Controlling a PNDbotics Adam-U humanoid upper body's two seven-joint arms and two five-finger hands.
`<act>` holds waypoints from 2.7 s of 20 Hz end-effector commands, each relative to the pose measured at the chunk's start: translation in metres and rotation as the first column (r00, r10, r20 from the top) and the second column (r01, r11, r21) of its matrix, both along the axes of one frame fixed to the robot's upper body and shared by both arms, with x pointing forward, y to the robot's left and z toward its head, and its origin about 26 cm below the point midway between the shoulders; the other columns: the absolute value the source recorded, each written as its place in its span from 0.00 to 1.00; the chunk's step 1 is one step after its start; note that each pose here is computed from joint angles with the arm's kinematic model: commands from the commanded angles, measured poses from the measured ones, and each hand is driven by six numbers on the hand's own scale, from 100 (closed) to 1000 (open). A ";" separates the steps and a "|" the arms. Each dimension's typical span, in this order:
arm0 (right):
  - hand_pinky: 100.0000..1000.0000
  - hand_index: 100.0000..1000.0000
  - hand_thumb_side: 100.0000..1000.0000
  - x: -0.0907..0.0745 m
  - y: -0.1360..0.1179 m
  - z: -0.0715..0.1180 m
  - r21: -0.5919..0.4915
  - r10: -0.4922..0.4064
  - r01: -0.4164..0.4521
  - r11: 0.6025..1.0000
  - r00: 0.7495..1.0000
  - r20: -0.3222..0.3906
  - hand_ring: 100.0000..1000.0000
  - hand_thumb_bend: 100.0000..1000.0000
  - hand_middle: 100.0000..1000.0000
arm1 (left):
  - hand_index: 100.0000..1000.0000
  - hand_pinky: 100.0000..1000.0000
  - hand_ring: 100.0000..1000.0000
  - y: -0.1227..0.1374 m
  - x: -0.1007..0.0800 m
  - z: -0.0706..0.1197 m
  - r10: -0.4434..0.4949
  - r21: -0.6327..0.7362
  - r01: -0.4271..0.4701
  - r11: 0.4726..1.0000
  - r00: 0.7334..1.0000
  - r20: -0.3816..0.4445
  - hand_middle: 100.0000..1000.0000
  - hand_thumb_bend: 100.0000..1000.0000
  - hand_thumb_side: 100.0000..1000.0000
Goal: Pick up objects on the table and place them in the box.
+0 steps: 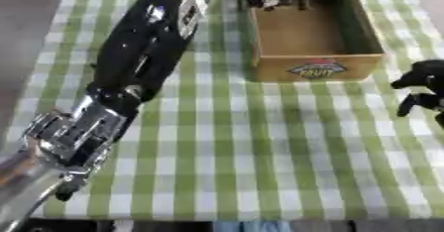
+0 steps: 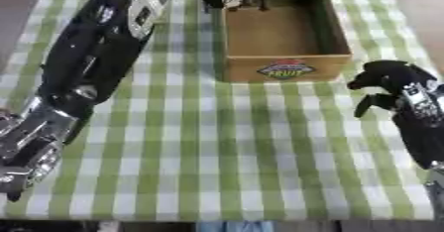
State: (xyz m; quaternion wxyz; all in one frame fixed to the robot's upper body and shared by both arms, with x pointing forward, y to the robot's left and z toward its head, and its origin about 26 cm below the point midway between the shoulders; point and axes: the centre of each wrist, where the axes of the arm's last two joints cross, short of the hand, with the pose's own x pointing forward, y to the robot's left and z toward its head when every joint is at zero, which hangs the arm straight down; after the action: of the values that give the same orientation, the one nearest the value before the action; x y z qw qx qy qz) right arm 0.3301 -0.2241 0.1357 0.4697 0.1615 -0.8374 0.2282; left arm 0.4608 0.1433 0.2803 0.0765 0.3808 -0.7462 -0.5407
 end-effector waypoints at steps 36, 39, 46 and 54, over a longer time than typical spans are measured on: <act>0.33 0.71 0.70 0.005 0.008 0.011 -0.015 0.052 -0.052 0.999 0.998 0.030 0.64 0.00 0.56 | 0.54 0.55 0.36 -0.011 -0.008 0.033 -0.073 0.206 0.029 0.978 0.975 0.208 0.31 0.35 0.00; 0.33 0.71 0.70 0.005 0.012 0.013 -0.013 0.066 -0.066 0.998 0.997 0.035 0.64 0.00 0.56 | 0.55 0.55 0.37 -0.013 -0.009 0.030 -0.116 0.146 0.084 0.986 0.968 0.225 0.33 0.32 0.00; 0.33 0.71 0.70 0.006 0.018 0.017 -0.013 0.089 -0.088 0.996 0.995 0.046 0.64 0.00 0.56 | 0.58 0.57 0.42 -0.004 0.003 0.006 -0.168 0.081 0.154 0.985 0.962 0.215 0.38 0.24 0.00; 0.33 0.71 0.71 0.007 0.022 0.020 -0.016 0.103 -0.102 0.995 0.993 0.054 0.64 0.00 0.56 | 0.59 0.57 0.44 0.007 0.018 -0.026 -0.188 0.045 0.183 0.982 0.960 0.209 0.40 0.18 0.00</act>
State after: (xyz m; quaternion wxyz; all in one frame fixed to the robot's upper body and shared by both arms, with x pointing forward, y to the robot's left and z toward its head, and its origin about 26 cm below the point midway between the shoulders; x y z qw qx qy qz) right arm 0.3372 -0.2019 0.1478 0.4476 0.1955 -0.8342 0.2559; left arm 0.4779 0.1509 0.2432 -0.0447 0.3594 -0.7702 -0.5250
